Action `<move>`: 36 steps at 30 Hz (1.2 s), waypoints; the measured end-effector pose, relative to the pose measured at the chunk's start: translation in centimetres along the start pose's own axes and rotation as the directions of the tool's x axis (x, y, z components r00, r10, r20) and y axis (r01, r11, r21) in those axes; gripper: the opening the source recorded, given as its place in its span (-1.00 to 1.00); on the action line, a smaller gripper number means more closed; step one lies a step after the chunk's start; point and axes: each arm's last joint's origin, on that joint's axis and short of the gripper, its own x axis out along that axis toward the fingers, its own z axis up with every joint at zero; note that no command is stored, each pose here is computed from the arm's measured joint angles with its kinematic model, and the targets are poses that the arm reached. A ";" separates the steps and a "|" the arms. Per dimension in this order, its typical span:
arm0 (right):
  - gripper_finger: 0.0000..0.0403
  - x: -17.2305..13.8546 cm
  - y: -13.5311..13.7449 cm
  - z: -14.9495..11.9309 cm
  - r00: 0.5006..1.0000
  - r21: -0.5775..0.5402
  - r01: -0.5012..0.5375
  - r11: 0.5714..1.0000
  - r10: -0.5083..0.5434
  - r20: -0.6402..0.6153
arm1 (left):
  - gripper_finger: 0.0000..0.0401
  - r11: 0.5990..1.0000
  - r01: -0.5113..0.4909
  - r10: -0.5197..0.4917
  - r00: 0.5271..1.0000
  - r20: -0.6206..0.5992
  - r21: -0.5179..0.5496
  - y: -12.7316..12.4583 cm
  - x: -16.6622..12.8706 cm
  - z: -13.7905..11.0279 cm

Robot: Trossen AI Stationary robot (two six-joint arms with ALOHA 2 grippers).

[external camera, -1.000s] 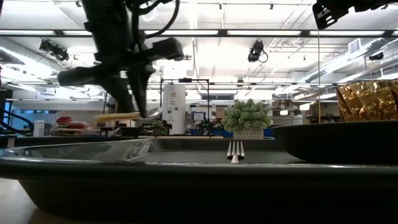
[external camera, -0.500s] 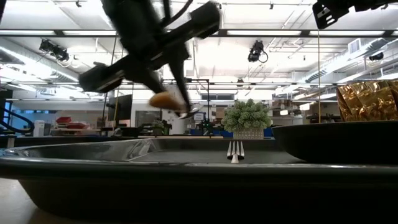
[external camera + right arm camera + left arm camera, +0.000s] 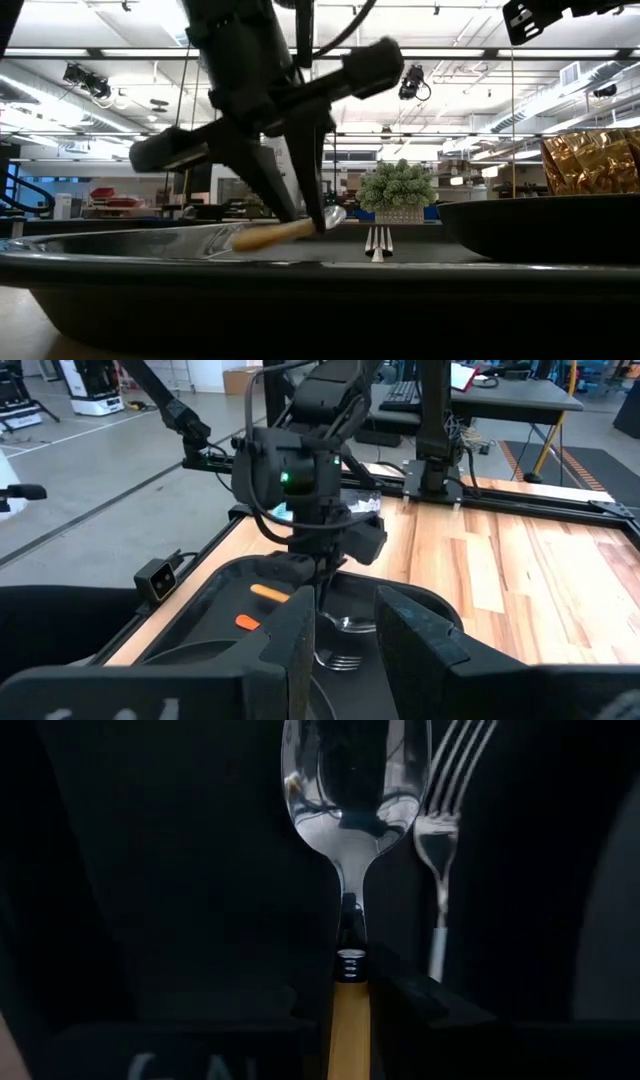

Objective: Pick and place plate/cup/fork/spoon on tray
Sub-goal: Put the yellow spoon on the black tray to the left of the orange fork, then return to Home Position

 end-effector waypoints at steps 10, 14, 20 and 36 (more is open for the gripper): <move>-0.43 0.0 0.0 0.0 1.000 0.000 0.000 1.000 0.000 0.000 | -0.71 0.997 -0.063 0.064 0.998 0.010 -0.036 0.7 0.7 -0.1; -0.43 0.0 0.0 0.0 1.000 0.000 0.000 1.000 0.000 0.000 | -0.64 0.998 -0.058 0.057 0.998 -0.007 -0.039 0.6 0.7 -0.1; -0.43 0.0 0.0 0.0 1.000 0.001 0.000 1.000 0.000 0.000 | -0.41 0.998 -0.059 0.058 0.998 -0.009 -0.039 0.6 0.7 -0.1; -0.43 0.0 0.1 -0.2 0.999 -0.032 -0.038 0.999 0.037 -0.016 | -0.29 0.987 -0.050 0.062 0.995 -0.075 0.151 0.2 -2.6 1.7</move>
